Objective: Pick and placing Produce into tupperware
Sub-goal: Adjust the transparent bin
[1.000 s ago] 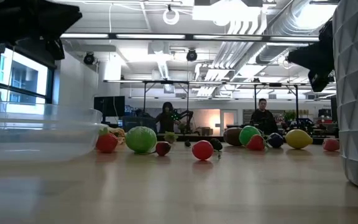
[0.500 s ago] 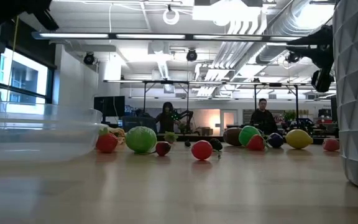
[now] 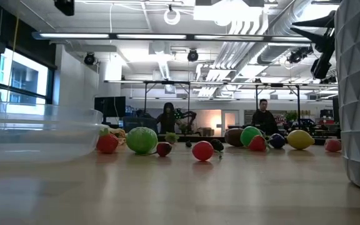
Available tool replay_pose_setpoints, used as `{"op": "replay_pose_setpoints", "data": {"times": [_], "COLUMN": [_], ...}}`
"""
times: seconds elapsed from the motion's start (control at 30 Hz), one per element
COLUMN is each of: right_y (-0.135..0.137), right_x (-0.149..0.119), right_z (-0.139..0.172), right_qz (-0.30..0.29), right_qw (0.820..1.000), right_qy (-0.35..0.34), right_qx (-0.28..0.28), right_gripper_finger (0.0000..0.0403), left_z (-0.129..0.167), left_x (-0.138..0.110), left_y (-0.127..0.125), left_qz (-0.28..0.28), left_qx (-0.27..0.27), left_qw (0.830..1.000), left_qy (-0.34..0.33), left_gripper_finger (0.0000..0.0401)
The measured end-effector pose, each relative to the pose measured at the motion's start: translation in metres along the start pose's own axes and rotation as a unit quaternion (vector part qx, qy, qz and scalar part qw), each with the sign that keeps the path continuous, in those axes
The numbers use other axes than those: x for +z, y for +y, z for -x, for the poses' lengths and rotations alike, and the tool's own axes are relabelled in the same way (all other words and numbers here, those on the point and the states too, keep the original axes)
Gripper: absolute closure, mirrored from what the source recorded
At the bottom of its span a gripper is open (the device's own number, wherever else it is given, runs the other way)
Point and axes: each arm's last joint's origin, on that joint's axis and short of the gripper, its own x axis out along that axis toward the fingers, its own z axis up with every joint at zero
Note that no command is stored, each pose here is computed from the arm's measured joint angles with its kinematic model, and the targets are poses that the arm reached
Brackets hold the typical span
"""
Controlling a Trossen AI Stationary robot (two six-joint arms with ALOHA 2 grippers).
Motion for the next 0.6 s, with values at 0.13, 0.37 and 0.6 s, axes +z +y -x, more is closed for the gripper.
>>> {"op": "replay_pose_setpoints", "data": {"times": [0.13, 0.37, 0.6], "right_y": [0.002, 0.018, 0.053], "right_x": [0.001, 0.014, 0.042], "right_z": [0.0, -0.001, 0.0], "right_qz": [-0.001, 0.047, 0.123], "right_qw": [1.0, 0.999, 0.987], "right_qy": [-0.006, -0.011, 0.039], "right_qx": [0.008, 0.007, -0.091], "right_gripper_finger": [0.0378, 0.0378, 0.0378], "left_z": [-0.025, -0.066, -0.085], "left_x": [0.006, -0.007, -0.018], "left_y": [-0.001, -0.002, -0.003], "left_qz": [0.002, 0.006, 0.007], "left_qx": [-0.056, -0.099, -0.113], "left_qw": [0.996, 0.971, 0.96], "left_qy": [0.069, 0.217, 0.257], "left_gripper_finger": [0.035, 0.035, 0.035]}}
